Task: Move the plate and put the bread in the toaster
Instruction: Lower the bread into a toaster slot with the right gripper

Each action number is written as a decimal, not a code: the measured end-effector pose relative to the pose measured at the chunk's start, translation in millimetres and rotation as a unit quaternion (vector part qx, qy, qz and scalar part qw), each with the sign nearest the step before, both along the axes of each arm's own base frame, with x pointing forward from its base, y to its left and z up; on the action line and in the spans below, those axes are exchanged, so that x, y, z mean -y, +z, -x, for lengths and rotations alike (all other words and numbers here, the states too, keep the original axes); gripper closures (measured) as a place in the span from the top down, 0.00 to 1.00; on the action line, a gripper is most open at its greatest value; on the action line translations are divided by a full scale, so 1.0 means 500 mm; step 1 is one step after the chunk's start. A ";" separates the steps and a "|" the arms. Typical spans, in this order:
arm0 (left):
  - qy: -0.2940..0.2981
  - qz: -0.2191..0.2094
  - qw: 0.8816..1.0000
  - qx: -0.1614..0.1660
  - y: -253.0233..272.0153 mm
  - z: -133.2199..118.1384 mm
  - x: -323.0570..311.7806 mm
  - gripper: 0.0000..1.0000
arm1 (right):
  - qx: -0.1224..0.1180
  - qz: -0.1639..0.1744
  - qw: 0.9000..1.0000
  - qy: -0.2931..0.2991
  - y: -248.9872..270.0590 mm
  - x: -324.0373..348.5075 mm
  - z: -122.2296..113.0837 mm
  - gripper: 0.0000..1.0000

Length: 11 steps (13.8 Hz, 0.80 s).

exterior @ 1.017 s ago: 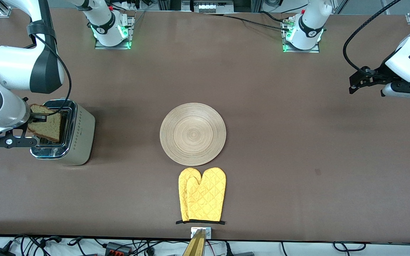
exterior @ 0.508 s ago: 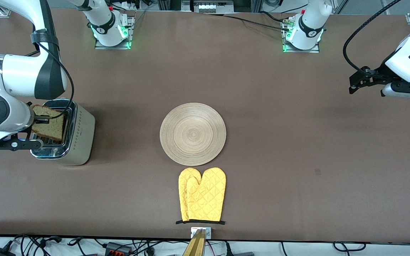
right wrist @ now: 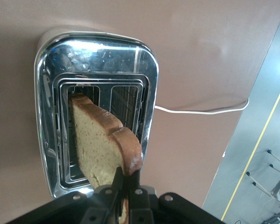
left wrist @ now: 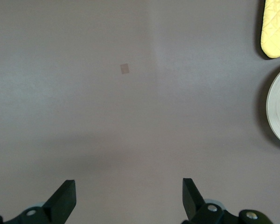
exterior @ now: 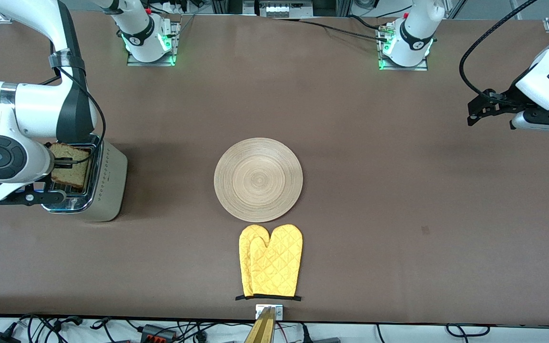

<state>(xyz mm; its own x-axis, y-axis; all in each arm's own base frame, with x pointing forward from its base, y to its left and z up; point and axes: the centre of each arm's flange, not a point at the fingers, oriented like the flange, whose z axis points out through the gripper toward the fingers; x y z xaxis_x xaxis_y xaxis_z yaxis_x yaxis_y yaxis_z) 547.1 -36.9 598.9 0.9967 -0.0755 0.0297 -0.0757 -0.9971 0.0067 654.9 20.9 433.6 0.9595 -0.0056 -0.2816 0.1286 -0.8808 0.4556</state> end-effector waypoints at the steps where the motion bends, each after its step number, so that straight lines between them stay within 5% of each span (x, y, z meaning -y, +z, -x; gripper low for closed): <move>1: 0.000 0.000 1.000 0.000 0.000 0.000 0.000 1.00 | 0.002 -0.004 1.000 0.002 -0.008 -0.003 -0.003 0.07; 5: 0.000 0.000 1.000 -0.001 -0.001 0.000 0.000 1.00 | -0.001 -0.030 0.999 -0.012 -0.082 -0.021 -0.019 0.11; 8: 0.000 0.000 1.000 -0.001 -0.001 0.000 0.000 1.00 | 0.017 -0.052 0.998 -0.038 -0.070 -0.023 -0.023 0.41; 11: 0.000 0.000 1.000 -0.001 -0.001 0.000 0.000 1.00 | 0.061 -0.065 0.995 -0.037 0.026 -0.032 -0.027 0.74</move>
